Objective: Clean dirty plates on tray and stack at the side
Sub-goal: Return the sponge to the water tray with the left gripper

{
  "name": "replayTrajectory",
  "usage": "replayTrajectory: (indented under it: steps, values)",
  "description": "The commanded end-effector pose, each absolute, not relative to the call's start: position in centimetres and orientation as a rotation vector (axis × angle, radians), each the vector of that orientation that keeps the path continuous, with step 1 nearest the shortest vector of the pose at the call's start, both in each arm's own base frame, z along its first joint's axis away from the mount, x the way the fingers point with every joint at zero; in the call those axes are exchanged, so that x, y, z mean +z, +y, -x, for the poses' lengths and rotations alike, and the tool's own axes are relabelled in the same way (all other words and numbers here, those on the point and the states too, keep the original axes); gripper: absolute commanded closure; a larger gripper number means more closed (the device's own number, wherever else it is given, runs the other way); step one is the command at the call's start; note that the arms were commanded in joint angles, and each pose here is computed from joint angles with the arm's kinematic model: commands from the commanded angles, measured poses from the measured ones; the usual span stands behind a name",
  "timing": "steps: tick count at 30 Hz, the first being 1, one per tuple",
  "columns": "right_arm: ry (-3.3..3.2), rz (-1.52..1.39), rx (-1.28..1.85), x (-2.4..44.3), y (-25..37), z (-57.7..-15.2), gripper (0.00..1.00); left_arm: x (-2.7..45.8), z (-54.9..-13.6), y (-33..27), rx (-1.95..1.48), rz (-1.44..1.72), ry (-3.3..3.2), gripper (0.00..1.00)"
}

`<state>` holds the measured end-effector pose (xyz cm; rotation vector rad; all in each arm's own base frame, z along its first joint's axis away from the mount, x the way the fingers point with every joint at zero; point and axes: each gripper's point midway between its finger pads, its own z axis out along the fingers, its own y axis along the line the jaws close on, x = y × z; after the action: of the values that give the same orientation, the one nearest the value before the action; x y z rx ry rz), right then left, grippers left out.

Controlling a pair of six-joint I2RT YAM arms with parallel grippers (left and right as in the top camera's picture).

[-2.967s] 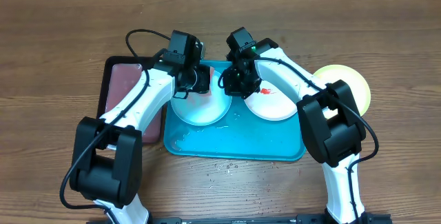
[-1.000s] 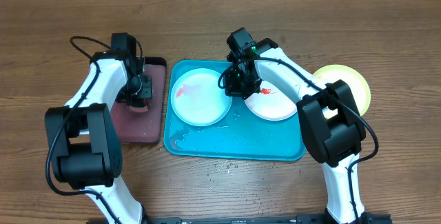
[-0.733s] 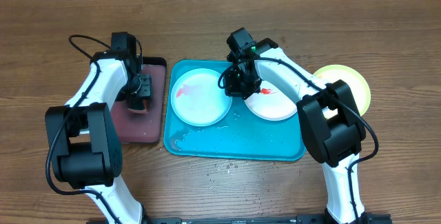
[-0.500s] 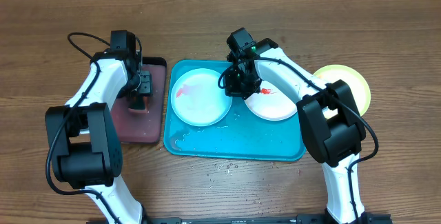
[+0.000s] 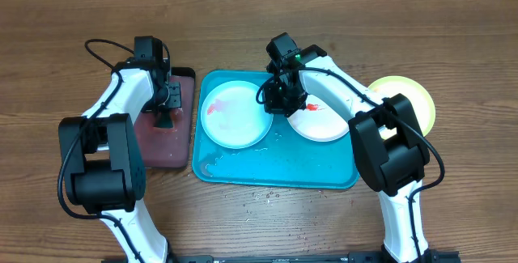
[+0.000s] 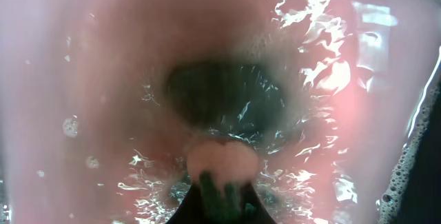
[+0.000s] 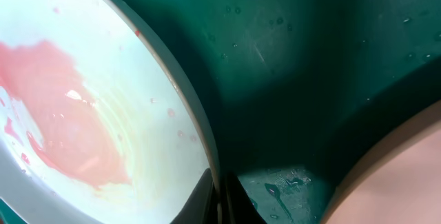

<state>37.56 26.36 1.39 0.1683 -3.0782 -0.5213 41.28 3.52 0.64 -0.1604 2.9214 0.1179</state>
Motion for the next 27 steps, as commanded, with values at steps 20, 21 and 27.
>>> replayTrajectory:
  steps: [20, 21, 27]
  values:
    - [-3.092, -0.167, -0.540, 2.3, 26.5, -37.9, 0.96, 0.7, -38.3, 3.6, 0.142, 0.161, 3.065, 0.22]
    - [-3.092, -0.167, -0.540, 2.3, 26.5, -37.9, 0.96, 0.3, -38.1, 3.6, 0.142, 0.161, 3.064, 0.25]
    - [-3.091, -0.167, -0.539, 2.3, 26.5, -37.9, 0.96, -0.1, -38.2, 4.0, 0.177, 0.163, 3.047, 0.96]
